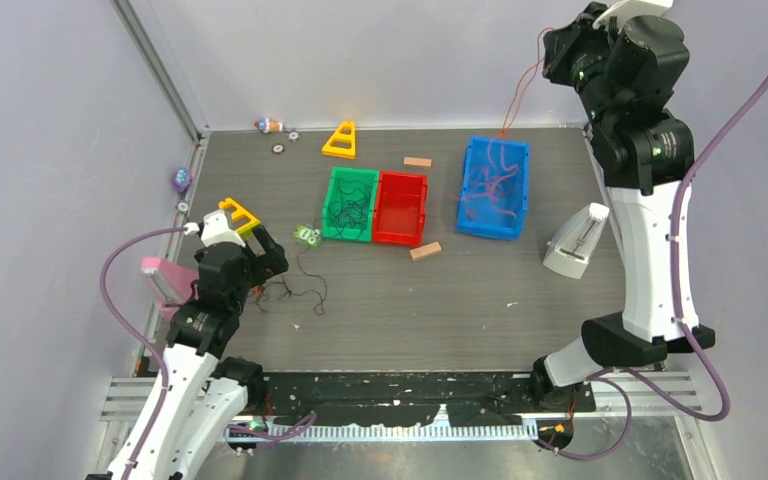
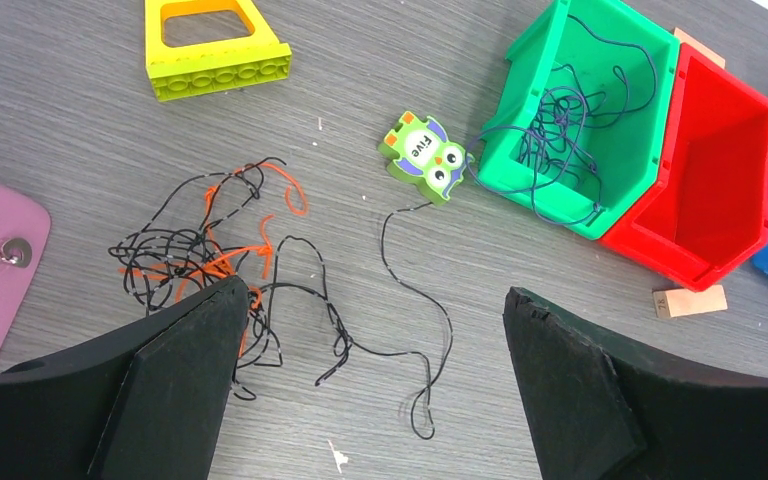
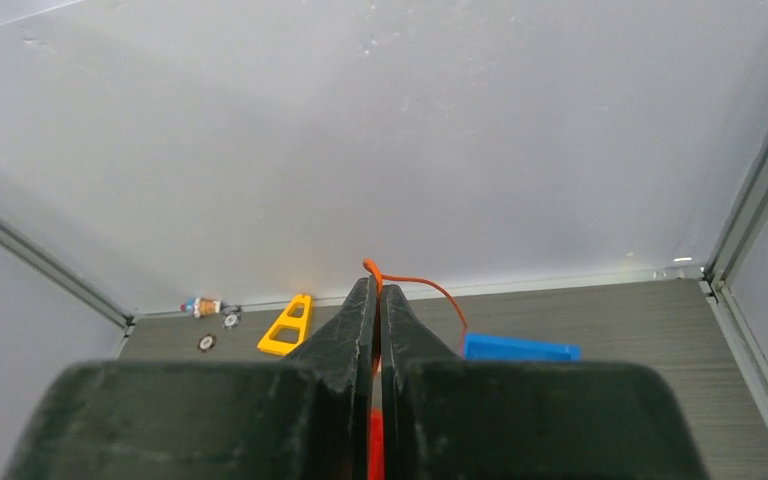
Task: Untangle the cables
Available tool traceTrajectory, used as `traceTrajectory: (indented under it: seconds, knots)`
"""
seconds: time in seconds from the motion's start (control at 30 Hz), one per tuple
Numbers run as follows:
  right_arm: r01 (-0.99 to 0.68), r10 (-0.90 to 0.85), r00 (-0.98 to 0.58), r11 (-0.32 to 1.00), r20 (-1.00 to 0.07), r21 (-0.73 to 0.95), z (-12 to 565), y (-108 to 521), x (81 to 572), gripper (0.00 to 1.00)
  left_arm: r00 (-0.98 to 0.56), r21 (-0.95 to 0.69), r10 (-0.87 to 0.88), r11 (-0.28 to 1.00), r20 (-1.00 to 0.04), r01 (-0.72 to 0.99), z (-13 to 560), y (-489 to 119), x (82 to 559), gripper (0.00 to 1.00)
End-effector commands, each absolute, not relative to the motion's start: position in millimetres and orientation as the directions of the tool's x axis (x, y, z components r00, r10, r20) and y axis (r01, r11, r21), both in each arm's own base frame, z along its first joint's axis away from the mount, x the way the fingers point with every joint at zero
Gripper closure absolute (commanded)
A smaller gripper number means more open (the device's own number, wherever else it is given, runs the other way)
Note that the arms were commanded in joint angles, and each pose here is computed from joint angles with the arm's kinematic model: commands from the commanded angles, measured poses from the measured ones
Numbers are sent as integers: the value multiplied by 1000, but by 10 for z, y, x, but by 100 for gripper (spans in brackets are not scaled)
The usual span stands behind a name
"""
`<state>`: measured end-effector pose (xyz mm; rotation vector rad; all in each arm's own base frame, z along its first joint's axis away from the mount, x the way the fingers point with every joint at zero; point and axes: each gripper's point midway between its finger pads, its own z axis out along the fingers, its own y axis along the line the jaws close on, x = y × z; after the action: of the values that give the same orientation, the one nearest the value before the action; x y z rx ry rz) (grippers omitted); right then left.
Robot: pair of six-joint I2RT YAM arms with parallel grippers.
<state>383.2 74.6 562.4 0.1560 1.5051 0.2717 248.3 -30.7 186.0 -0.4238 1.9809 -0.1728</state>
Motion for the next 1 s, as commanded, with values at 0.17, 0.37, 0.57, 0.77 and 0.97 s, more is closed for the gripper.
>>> traceTrajectory:
  seconds: [0.17, 0.37, 0.57, 0.77, 0.97]
  knots:
    - [-76, 279, 77, 959, -957, 273, 5694, 671, 4121, 95, -349, -302, -357, 932, -866, -202, 2066, -306, 2538, 1]
    - [-65, 286, 35, 957, -958, 283, 5470, 672, 4351, 95, -347, -302, -357, 931, -867, -204, 2095, -307, 2552, 0]
    - [-48, 289, 14, 956, -957, 288, 5358, 588, 4494, 95, -347, -298, -355, 932, -868, -208, 2109, -300, 2564, 1]
    - [-69, 311, 43, 949, -949, 308, 5482, 543, 4538, 95, -359, -293, -350, 934, -865, -205, 2093, -319, 2588, 1]
    - [-99, 345, 153, 938, -926, 333, 5918, 417, 4389, 95, -362, -295, -349, 935, -865, -196, 2107, -349, 2614, 0]
